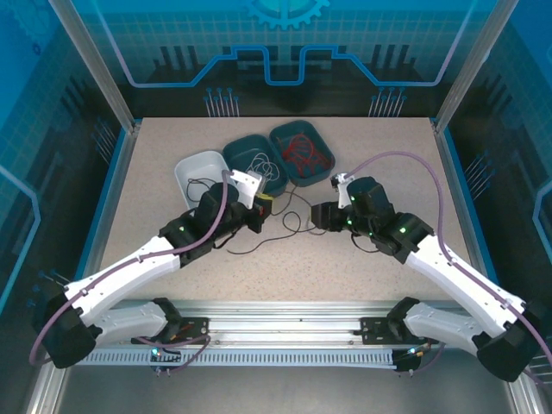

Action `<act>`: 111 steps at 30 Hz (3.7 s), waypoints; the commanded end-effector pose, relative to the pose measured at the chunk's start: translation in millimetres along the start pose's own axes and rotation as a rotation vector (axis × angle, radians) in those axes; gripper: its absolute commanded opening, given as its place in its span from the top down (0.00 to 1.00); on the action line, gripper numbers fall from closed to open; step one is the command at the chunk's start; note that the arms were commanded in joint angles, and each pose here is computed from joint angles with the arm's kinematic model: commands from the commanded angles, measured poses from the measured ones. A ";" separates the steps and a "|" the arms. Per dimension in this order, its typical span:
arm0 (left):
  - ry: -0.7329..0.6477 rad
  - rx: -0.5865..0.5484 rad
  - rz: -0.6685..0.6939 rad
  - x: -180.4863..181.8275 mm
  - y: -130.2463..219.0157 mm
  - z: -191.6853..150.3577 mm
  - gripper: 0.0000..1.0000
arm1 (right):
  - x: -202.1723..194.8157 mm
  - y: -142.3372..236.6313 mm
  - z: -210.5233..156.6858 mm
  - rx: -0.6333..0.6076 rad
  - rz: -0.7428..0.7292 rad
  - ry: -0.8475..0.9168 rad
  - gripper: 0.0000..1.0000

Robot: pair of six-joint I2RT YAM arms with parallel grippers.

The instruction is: Untangle the cables

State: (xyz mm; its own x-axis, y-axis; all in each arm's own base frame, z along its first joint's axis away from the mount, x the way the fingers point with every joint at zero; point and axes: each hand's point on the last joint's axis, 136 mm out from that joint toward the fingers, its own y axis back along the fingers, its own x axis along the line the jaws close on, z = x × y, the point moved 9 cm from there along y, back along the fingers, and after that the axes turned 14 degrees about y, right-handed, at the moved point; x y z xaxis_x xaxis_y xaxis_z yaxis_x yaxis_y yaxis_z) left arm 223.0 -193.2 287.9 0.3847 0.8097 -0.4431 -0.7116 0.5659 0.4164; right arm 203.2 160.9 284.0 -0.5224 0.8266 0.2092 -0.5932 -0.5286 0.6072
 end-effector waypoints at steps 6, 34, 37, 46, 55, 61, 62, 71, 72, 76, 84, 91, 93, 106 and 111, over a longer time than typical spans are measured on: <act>-0.050 -0.144 0.172 4.0 38.7 39.9 0.98 | 1.1 7.3 12.1 -0.029 0.004 0.019 0.12; 0.157 -0.384 0.680 118.8 60.8 96.5 0.97 | -21.7 11.6 -9.3 0.043 -0.237 -0.053 0.00; 0.189 -0.363 0.710 132.8 51.1 90.2 0.97 | -21.8 11.2 -10.3 0.048 -0.238 -0.053 0.00; 0.302 -0.310 0.761 173.5 30.4 73.7 0.98 | -21.9 10.3 -10.2 0.052 -0.239 -0.053 0.00; 0.340 -0.253 0.771 201.2 3.9 67.4 0.98 | -21.6 10.0 -10.4 0.052 -0.236 -0.053 0.00; 0.339 -0.175 0.764 212.4 -17.5 61.0 0.97 | -22.1 11.6 -10.4 0.051 -0.240 -0.054 0.00; 0.349 -0.154 0.767 214.2 -20.0 57.6 0.97 | -21.8 11.7 -10.5 0.051 -0.239 -0.053 0.00; 0.475 -0.038 0.777 220.2 -28.5 24.0 0.93 | -21.2 8.8 -4.8 0.052 -0.238 -0.044 0.00; 0.479 -0.027 0.787 220.5 -27.7 20.7 0.92 | -21.2 8.0 -4.6 0.054 -0.238 -0.044 0.00; 0.436 0.008 0.863 218.8 -26.9 11.7 0.91 | -20.9 5.3 -3.7 0.054 -0.232 -0.044 0.00; 0.284 0.089 1.021 213.3 -41.1 4.1 0.90 | -20.6 3.6 -5.9 0.056 -0.225 -0.049 0.00; 0.222 0.137 1.123 219.9 -52.5 2.5 0.89 | -23.2 11.4 -13.0 0.049 -0.244 -0.056 0.00; 0.213 0.136 1.135 220.6 -55.0 4.0 0.88 | -24.1 12.7 -14.9 0.047 -0.250 -0.058 0.00; 0.184 0.190 1.153 234.1 -92.1 10.3 0.85 | -25.3 14.7 -17.1 0.051 -0.258 -0.062 0.00; 0.208 0.215 1.119 234.1 -99.7 9.1 0.70 | -25.8 17.8 -17.7 0.044 -0.265 -0.063 0.00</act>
State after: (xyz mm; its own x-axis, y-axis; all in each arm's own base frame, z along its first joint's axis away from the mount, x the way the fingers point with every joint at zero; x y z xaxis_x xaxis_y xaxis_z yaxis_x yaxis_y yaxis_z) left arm 385.1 -54.1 147.0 -0.5315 0.8349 0.1430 -0.4781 -0.4350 0.7630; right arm 197.9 133.7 276.7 -0.3459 0.9340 0.0897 -0.6679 -0.3123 0.6756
